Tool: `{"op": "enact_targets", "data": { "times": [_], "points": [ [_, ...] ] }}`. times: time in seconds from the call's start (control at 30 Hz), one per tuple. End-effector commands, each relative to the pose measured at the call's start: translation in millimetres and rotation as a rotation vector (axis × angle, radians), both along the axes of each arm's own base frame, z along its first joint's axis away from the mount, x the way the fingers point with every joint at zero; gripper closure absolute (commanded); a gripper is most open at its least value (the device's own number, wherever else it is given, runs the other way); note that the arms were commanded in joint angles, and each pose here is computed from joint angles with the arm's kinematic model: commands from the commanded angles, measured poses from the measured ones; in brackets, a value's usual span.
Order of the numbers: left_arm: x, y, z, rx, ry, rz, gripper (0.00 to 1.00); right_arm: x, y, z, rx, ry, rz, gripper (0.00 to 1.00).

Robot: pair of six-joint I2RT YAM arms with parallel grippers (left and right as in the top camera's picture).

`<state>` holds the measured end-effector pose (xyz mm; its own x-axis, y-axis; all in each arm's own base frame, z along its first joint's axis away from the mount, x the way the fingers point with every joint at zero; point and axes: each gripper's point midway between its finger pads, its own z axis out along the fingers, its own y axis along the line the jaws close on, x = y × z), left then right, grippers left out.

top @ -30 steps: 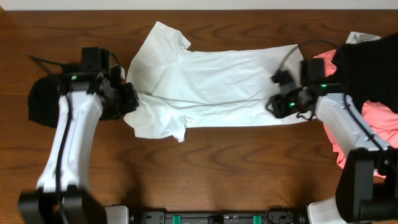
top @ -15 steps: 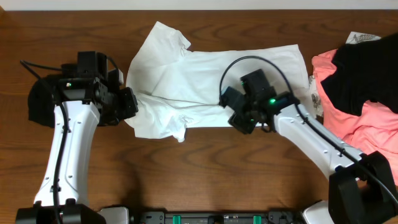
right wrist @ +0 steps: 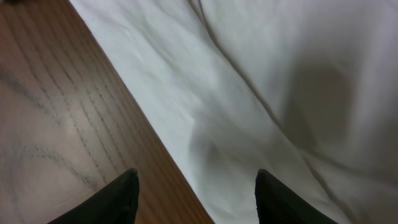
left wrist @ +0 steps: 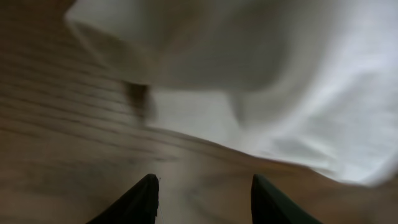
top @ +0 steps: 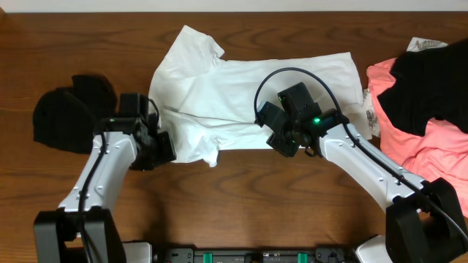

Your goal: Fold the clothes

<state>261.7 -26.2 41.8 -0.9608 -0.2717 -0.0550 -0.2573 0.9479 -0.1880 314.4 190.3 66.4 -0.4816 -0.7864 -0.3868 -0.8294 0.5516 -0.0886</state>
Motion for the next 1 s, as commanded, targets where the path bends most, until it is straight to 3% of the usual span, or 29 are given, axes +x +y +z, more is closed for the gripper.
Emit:
{"op": "enact_targets", "data": {
  "times": [0.0,0.27,0.5,0.57,0.73,0.87,0.97],
  "points": [
    [-4.3,17.8,-15.7,0.107,0.015,-0.005,0.51,1.7,-4.0,1.3,-0.01,-0.006,-0.025,0.43],
    [8.9,27.6,-31.7,0.164,-0.007,-0.01,0.48,2.8,-5.8,1.2,-0.014,-0.008,-0.037,0.45],
    [10.9,12.5,-44.9,0.077,0.014,-0.027,0.49,3.5,-6.9,1.1,-0.02,-0.011,-0.04,0.47],
    [10.9,10.7,-45.6,0.067,0.016,-0.028,0.53,3.5,-6.8,1.2,-0.02,-0.012,-0.04,0.49],
    [11.4,8.9,-45.3,0.057,0.013,-0.029,0.75,3.6,-7.0,1.1,-0.018,-0.01,-0.047,0.52],
    [11.4,9.0,-45.3,0.057,0.013,-0.029,0.78,3.7,-7.2,1.1,-0.016,-0.008,-0.058,0.52],
    [11.3,9.0,-45.3,0.057,0.013,-0.029,0.9,3.7,-7.2,1.1,-0.015,-0.007,-0.061,0.53]
  ]
}}
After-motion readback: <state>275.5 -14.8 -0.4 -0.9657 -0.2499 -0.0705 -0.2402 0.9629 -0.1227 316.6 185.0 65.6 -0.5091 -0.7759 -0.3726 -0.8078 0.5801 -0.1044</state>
